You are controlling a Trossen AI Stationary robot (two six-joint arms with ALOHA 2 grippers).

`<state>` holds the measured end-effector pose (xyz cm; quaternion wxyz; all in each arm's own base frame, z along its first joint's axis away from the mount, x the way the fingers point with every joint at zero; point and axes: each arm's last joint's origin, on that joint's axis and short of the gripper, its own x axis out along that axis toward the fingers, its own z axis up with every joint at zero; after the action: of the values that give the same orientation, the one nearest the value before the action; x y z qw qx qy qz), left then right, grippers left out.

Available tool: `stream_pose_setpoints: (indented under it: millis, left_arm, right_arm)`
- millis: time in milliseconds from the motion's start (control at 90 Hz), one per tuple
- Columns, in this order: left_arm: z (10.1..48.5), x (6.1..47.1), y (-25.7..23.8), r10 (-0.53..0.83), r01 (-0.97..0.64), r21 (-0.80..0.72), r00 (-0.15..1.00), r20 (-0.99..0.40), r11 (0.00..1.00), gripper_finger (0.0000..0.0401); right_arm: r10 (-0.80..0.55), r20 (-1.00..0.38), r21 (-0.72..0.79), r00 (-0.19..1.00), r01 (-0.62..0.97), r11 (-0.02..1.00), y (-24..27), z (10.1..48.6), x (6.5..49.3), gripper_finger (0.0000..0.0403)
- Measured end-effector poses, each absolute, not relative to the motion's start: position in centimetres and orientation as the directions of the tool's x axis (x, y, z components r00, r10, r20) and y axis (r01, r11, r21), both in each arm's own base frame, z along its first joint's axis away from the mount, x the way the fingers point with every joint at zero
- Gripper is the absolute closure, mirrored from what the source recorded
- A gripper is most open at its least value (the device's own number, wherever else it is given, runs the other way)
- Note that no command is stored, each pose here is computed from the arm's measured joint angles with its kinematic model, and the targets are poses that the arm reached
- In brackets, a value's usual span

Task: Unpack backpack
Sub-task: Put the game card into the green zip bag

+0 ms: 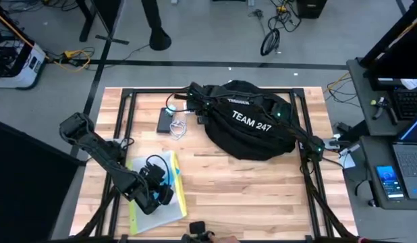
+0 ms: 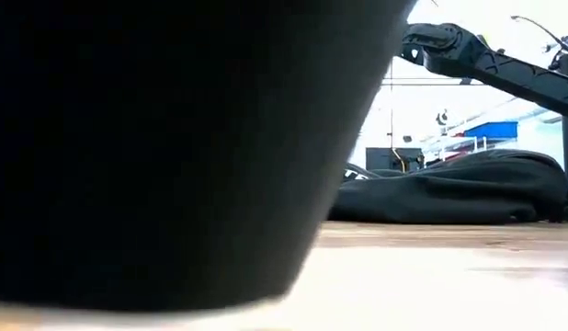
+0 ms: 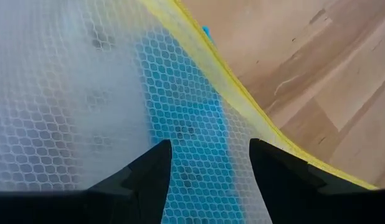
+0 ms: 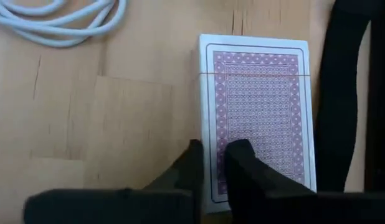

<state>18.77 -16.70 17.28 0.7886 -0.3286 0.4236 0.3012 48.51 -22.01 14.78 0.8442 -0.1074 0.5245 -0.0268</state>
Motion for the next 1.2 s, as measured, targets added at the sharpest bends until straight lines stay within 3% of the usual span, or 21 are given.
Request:
stream_pose_setpoints:
  millis: [389,600,911,1111,1200]
  left_arm:
    - [17.3,18.8,-16.7,0.194,-0.744,-0.254,0.458,-0.867,0.618,0.0201]
    - [17.3,18.9,-16.6,0.196,-0.745,-0.252,0.457,-0.868,0.617,0.0201]
    - [19.0,19.2,-15.1,0.173,-0.756,-0.304,0.479,-0.861,0.579,0.0201]
    - [22.0,19.7,-11.9,0.223,-0.713,-0.342,0.571,-0.79,0.612,0.0201]
    - [23.5,20.4,-9.9,0.256,-0.685,-0.309,0.591,-0.765,0.66,0.0201]
  right_arm:
    - [-0.155,-0.876,-0.245,0.456,-0.144,0.959,-21.4,14.8,48.8,0.0369]
    - [-0.095,-0.859,-0.233,0.503,-0.218,0.948,-18.2,17.3,49.9,0.04]
    - [0.031,-0.936,-0.098,0.35,-0.345,0.934,-10.2,17.3,50.3,0.0402]
    - [0.052,-0.922,-0.069,0.383,-0.296,0.953,-9.8,22.0,48.8,0.0403]
    - [0.13,-0.898,0.006,0.42,-0.283,0.959,-10.5,24.7,47.4,0.0402]
